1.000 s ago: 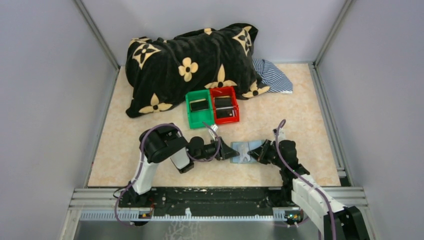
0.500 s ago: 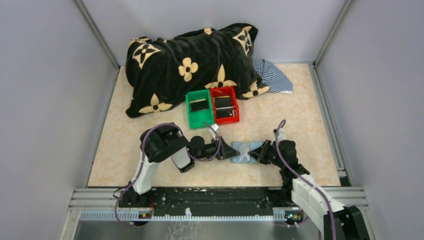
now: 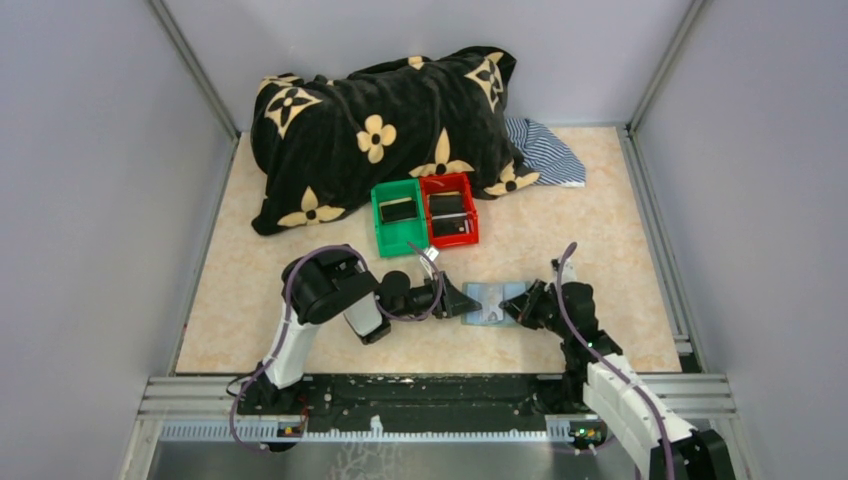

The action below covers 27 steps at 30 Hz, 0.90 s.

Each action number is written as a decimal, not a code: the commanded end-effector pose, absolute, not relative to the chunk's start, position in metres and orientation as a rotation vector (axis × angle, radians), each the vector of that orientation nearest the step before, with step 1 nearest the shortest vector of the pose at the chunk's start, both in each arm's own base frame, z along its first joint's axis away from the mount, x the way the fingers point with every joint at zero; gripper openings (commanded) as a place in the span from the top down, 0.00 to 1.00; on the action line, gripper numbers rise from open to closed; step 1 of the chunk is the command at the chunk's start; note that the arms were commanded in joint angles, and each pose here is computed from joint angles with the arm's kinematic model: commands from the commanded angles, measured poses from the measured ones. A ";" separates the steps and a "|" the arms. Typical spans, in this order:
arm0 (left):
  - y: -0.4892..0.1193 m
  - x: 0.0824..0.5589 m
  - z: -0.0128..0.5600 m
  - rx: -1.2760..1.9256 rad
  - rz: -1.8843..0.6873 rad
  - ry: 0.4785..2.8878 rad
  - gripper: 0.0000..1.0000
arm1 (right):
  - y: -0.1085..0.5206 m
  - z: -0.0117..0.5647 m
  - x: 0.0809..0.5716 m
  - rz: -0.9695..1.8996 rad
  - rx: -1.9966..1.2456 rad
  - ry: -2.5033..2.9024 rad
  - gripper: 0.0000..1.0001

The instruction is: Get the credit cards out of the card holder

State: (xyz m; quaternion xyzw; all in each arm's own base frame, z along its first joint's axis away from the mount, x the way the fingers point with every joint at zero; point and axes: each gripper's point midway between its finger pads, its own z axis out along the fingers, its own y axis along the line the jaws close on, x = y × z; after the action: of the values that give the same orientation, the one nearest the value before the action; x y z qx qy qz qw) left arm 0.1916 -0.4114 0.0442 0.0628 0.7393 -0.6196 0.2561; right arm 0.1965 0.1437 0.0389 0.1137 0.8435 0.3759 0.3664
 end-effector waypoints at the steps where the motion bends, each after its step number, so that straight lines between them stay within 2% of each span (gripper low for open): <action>1: -0.408 0.194 0.032 0.159 -1.667 2.036 0.52 | 0.127 0.048 0.208 0.848 0.350 2.141 1.00; 12: -0.407 0.194 0.035 0.144 -1.697 2.021 0.52 | 0.114 0.054 0.208 0.785 0.426 2.109 1.00; 23: -0.433 0.191 0.092 0.274 -1.817 1.866 0.52 | 0.122 0.046 0.204 0.832 0.388 2.145 1.00; 27: -0.441 0.189 0.092 0.262 -1.886 1.852 0.53 | 0.124 0.044 0.203 0.841 0.387 2.154 1.00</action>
State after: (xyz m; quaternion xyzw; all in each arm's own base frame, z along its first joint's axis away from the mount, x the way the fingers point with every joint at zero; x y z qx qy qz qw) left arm 0.1937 -0.4311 0.0815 0.0827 0.7009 -0.6631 0.2493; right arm 0.1941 0.1204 0.0293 0.1617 0.8588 0.3165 0.3689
